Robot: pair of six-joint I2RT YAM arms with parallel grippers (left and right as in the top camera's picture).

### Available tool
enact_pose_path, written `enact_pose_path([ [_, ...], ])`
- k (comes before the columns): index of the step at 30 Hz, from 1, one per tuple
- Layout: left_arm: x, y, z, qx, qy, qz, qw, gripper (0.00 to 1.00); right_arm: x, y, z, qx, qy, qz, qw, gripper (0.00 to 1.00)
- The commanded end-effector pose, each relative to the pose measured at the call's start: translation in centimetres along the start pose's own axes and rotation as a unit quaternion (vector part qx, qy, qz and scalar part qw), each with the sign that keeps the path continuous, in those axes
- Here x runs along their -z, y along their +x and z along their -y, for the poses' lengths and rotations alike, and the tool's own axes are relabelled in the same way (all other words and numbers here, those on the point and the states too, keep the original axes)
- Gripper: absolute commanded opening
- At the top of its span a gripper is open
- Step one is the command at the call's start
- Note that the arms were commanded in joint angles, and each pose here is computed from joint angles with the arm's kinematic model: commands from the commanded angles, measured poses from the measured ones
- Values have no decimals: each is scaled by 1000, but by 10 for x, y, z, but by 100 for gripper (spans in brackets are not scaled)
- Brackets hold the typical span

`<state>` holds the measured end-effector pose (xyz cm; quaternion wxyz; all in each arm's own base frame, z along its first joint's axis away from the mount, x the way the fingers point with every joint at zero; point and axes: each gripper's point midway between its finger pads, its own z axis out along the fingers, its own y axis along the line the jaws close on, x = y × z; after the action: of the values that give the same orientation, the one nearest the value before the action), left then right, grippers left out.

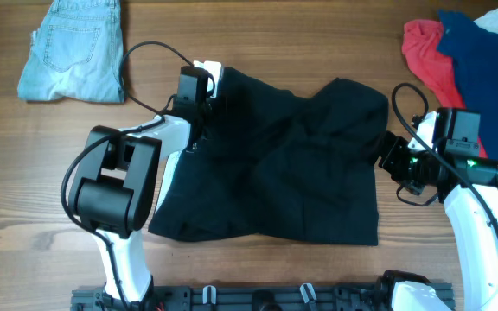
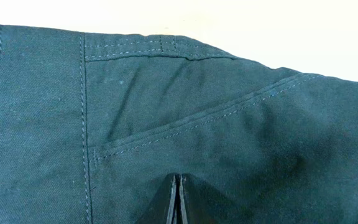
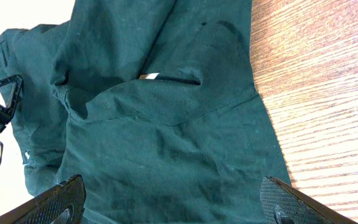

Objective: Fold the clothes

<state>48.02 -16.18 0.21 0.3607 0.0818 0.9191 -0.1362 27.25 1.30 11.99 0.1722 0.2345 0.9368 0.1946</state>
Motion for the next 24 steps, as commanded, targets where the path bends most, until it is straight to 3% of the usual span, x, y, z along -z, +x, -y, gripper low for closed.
enact_pose_path([
  [1,-16,39,-61,47,-100,-40,993,4,1,-6,-1,12,0,8,1000,87],
  [7,-1,50,-156,131,-178,-39,974,5,1,-14,-3,18,-2,25,1000,84],
  [8,6,50,-177,147,-192,-32,970,11,0,-18,-4,20,-4,30,999,84],
  [11,20,51,-216,176,-216,-23,960,17,-13,-27,-8,31,-9,34,999,84],
  [12,21,47,-216,172,-211,-23,962,24,-21,-28,-12,36,-11,29,999,84],
  [13,21,41,-212,157,-200,-25,967,51,-29,-28,-15,43,-13,22,999,85],
  [15,28,14,-196,138,-185,-11,973,73,-49,-19,-29,63,-27,-4,998,86],
  [16,35,-9,-179,126,-171,5,977,93,-57,-10,-43,77,-51,-25,995,86],
  [19,59,-46,-135,101,-144,26,984,99,-79,14,-47,50,-21,-66,996,85],
  [24,111,-40,-82,108,-124,-30,986,100,-82,16,-14,0,72,-61,996,84],
])
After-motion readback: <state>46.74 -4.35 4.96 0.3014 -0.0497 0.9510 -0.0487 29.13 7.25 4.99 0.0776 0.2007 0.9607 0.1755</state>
